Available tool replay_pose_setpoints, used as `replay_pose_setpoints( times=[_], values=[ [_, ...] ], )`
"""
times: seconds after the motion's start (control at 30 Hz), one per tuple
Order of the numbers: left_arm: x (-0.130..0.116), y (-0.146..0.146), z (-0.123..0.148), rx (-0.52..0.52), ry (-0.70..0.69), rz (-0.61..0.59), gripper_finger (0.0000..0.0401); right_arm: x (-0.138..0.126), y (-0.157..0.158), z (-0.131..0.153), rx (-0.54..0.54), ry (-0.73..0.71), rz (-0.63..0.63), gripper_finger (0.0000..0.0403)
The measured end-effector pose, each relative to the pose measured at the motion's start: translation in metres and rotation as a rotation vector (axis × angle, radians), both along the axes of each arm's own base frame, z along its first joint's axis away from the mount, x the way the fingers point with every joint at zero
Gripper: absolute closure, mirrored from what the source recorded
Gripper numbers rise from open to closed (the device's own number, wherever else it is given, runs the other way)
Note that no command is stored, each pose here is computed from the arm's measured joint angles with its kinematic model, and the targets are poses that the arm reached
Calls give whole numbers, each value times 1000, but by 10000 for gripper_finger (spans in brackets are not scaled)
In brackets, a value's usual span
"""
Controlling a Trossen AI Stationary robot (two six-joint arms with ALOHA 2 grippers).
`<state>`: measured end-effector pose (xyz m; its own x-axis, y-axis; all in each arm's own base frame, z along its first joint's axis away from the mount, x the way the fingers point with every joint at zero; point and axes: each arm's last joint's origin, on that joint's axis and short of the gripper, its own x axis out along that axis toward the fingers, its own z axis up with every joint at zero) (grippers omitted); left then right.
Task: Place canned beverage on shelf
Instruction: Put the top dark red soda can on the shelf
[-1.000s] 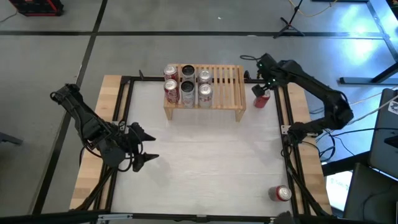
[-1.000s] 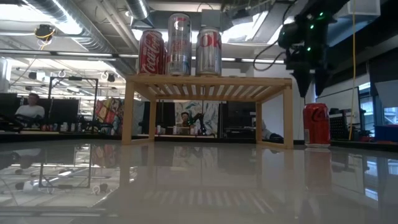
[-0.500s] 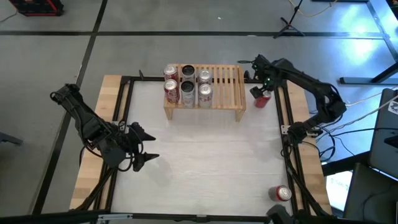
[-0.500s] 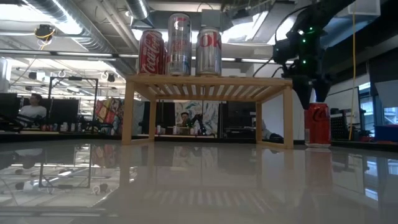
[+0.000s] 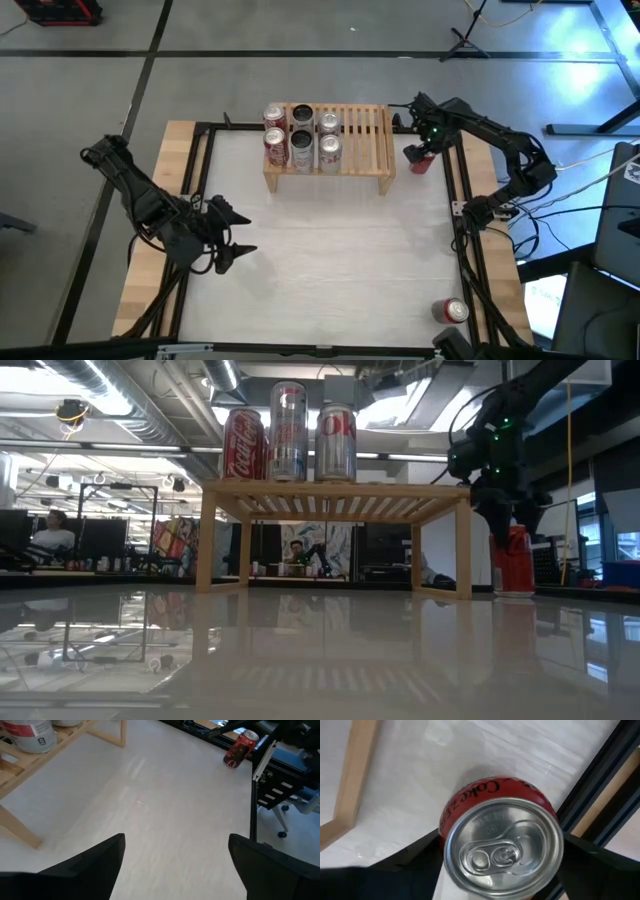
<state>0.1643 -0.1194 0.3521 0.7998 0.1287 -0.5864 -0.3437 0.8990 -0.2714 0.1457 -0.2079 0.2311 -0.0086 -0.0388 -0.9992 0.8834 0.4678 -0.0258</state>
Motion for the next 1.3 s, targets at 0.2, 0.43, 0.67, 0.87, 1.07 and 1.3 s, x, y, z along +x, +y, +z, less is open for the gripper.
replay_pose_setpoints(
  times=[0.2,0.43,0.67,0.87,1.07,1.3],
  values=[
    [2,3,0,1,-1,21,50,-2,2,4,-16,6,15,140],
    [2,3,0,-6,5,13,50,-6,7,50,-87,-20,24,140],
    [2,3,0,-7,5,12,50,-13,17,117,-145,-50,26,140],
    [2,3,0,-8,5,12,50,-17,41,158,-200,-105,15,140],
    [2,3,0,-9,5,11,50,-7,78,167,-208,-197,70,140],
    [2,2,0,-22,16,-3,50,16,117,168,-166,-256,150,140]
  ],
)
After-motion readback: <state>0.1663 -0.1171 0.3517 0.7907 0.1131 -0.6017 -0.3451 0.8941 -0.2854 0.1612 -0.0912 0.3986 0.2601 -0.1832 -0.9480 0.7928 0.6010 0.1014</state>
